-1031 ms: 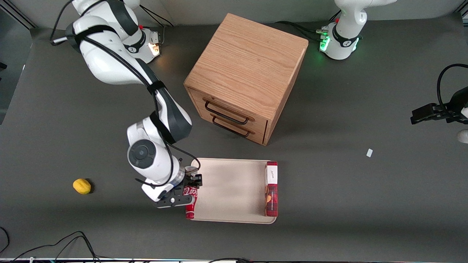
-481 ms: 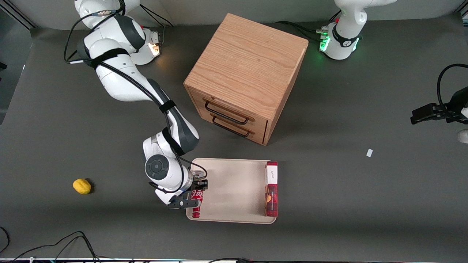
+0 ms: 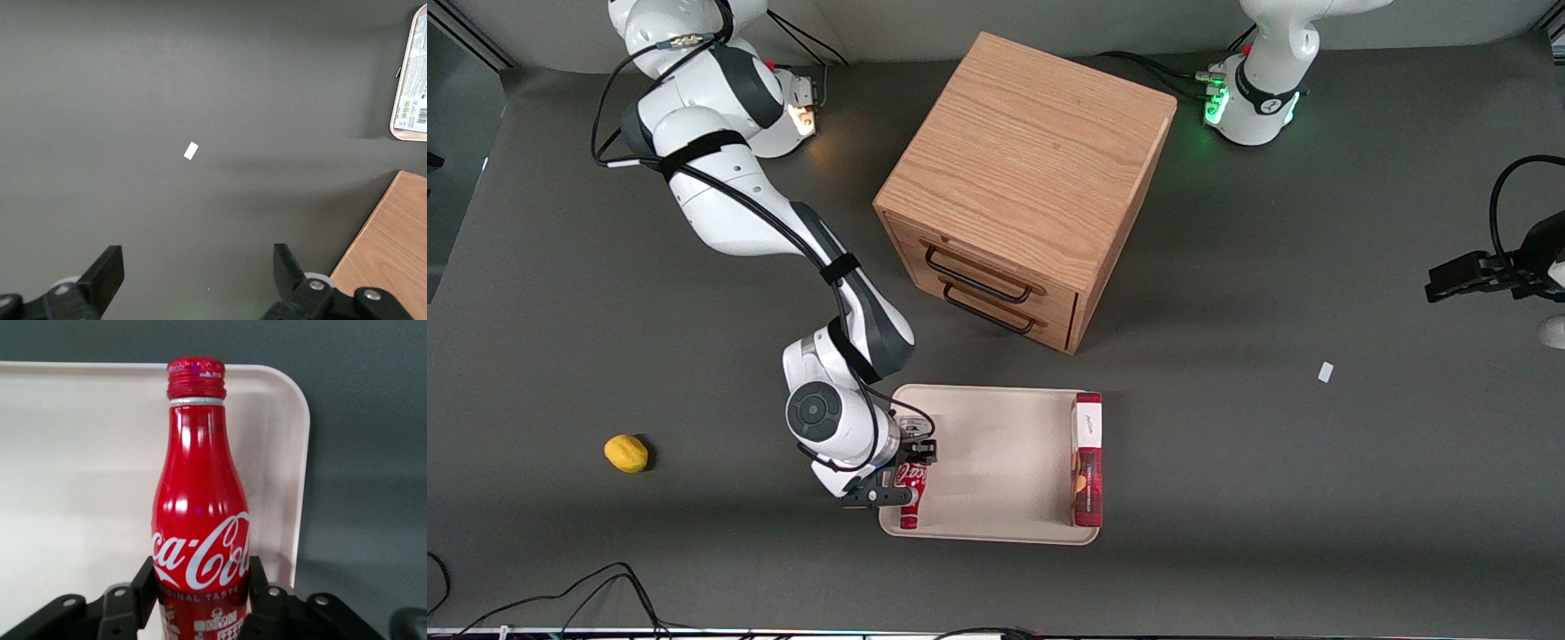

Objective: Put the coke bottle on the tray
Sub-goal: 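Lower the bottle onto the tray beside the red box, then open the right gripper and release the bottle on the tray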

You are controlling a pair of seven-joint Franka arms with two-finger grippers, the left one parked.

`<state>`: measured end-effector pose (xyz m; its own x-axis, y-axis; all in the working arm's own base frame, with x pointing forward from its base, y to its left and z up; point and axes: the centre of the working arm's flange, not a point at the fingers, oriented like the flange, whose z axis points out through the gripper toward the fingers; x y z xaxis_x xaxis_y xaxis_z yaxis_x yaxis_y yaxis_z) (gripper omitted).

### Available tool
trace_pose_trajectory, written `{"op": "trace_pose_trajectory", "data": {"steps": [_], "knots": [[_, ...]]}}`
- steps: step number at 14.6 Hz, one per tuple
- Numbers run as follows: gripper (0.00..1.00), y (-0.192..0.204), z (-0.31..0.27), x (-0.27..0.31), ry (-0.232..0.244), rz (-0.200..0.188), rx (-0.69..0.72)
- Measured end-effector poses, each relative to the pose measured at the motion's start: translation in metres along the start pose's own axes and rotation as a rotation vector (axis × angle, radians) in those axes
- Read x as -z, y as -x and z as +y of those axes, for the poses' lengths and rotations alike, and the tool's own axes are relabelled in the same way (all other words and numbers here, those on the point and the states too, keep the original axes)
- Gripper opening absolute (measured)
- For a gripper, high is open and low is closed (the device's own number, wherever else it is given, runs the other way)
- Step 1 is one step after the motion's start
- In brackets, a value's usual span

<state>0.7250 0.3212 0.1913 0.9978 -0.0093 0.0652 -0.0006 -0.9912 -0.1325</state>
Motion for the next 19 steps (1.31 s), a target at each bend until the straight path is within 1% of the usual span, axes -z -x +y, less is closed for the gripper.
{"op": "trace_pose_trajectory", "data": {"steps": [2, 3, 4, 6, 7, 8, 12, 14, 16, 19], "knots": [[0.79, 0.000, 0.000, -0.002, -0.001, 0.000, -0.006], [0.90, 0.000, 0.001, -0.003, -0.002, 0.003, -0.007], [0.90, 0.000, 0.001, -0.004, -0.004, 0.007, -0.009], [0.96, -0.001, 0.003, -0.006, -0.005, 0.009, -0.012], [0.96, -0.001, 0.004, -0.006, -0.005, 0.009, -0.014], [1.00, -0.002, 0.005, -0.006, -0.005, 0.010, -0.015], [1.00, -0.003, 0.005, -0.005, -0.007, 0.015, -0.015], [1.00, -0.004, 0.004, -0.002, -0.011, 0.025, -0.015], [1.00, -0.010, 0.002, 0.011, -0.022, 0.053, -0.016], [1.00, -0.028, 0.014, 0.067, -0.033, 0.105, -0.031]]}}
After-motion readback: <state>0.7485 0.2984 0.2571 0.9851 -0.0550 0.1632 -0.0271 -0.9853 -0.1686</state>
